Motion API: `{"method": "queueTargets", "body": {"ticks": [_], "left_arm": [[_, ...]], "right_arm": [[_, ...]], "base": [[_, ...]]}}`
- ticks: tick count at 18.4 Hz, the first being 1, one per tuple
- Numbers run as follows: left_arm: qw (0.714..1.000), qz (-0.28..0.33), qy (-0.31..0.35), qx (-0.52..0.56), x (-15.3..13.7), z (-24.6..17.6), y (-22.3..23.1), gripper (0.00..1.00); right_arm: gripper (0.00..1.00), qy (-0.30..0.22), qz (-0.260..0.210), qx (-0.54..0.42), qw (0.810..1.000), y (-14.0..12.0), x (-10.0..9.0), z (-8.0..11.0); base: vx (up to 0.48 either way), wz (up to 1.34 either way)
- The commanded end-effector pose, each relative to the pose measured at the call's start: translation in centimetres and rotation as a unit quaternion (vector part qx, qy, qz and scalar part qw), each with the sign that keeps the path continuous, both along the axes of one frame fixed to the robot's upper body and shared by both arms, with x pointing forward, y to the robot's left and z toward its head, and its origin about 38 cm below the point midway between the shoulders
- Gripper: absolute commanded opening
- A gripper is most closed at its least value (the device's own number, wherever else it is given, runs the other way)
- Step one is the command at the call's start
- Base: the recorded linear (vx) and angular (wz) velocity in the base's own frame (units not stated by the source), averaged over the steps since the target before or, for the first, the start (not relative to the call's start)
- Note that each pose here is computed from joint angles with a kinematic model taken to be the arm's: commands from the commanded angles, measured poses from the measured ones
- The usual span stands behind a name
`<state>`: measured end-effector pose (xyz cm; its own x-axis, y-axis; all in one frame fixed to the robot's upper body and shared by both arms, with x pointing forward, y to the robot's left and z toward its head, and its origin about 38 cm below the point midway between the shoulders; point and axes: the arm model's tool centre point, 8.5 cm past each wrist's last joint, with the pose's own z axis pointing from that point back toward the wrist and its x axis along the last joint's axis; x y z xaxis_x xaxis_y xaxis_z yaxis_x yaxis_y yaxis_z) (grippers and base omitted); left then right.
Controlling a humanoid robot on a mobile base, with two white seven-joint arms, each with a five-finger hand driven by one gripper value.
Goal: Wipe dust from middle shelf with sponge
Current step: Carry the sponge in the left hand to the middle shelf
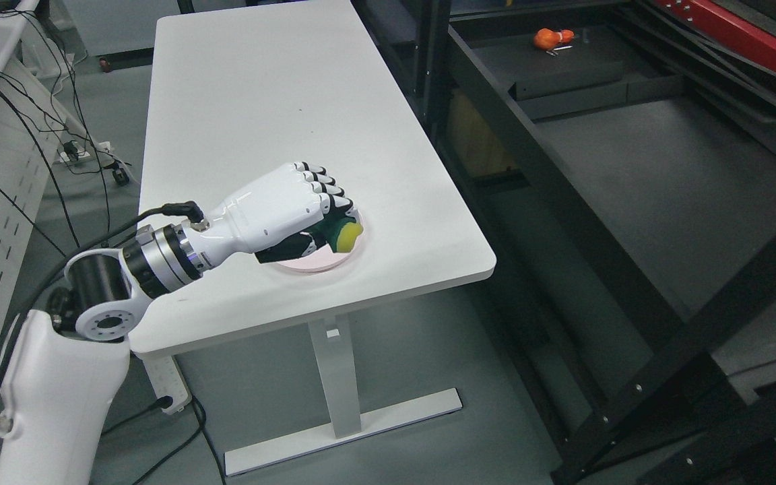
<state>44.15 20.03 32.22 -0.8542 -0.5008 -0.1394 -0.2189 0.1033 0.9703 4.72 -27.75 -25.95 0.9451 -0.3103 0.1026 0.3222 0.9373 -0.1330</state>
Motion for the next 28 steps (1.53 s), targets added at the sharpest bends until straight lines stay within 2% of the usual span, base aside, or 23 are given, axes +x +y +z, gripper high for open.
{"method": "queueTargets", "body": {"ticks": [1, 4, 9, 14, 18, 22, 28], "left_arm": [[0.996, -0.092, -0.007, 0.010, -0.7, 1.9, -4.9, 0.00], [0.989, -0.136, -0.032, 0.040, -1.1, 4.0, -8.4, 0.00], [0.983, -0.167, -0.059, 0.047, -1.3, 6.6, -11.7, 0.00], [0.971, -0.212, -0.099, 0.043, -2.7, 10.4, -16.1, 0.00], [0.965, -0.225, -0.125, 0.048, -3.5, 12.5, -17.3, 0.00], [0.961, -0.241, -0.124, 0.050, -4.1, 12.3, -18.4, 0.00], [0.947, -0.246, -0.195, 0.068, -5.0, 19.7, -21.2, 0.00]], "right_arm": [[1.00, 0.025, -0.002, 0.003, 1.000, -1.0, -0.1, 0.1], [1.00, 0.025, -0.002, 0.003, 1.000, -1.0, -0.1, 0.1], [1.00, 0.025, -0.002, 0.003, 1.000, -1.0, -0.1, 0.1], [1.00, 0.025, -0.002, 0.003, 1.000, -1.0, -0.1, 0.1], [1.00, 0.025, -0.002, 0.003, 1.000, -1.0, -0.1, 0.1], [1.00, 0.025, -0.002, 0.003, 1.000, -1.0, -0.1, 0.1], [1.00, 0.025, -0.002, 0.003, 1.000, -1.0, -0.1, 0.1]], "base": [[-0.257, -0.21], [-0.262, -0.32], [-0.277, -0.42], [-0.274, -0.73], [-0.215, -0.96], [-0.133, -1.05], [-0.010, -0.83]]}}
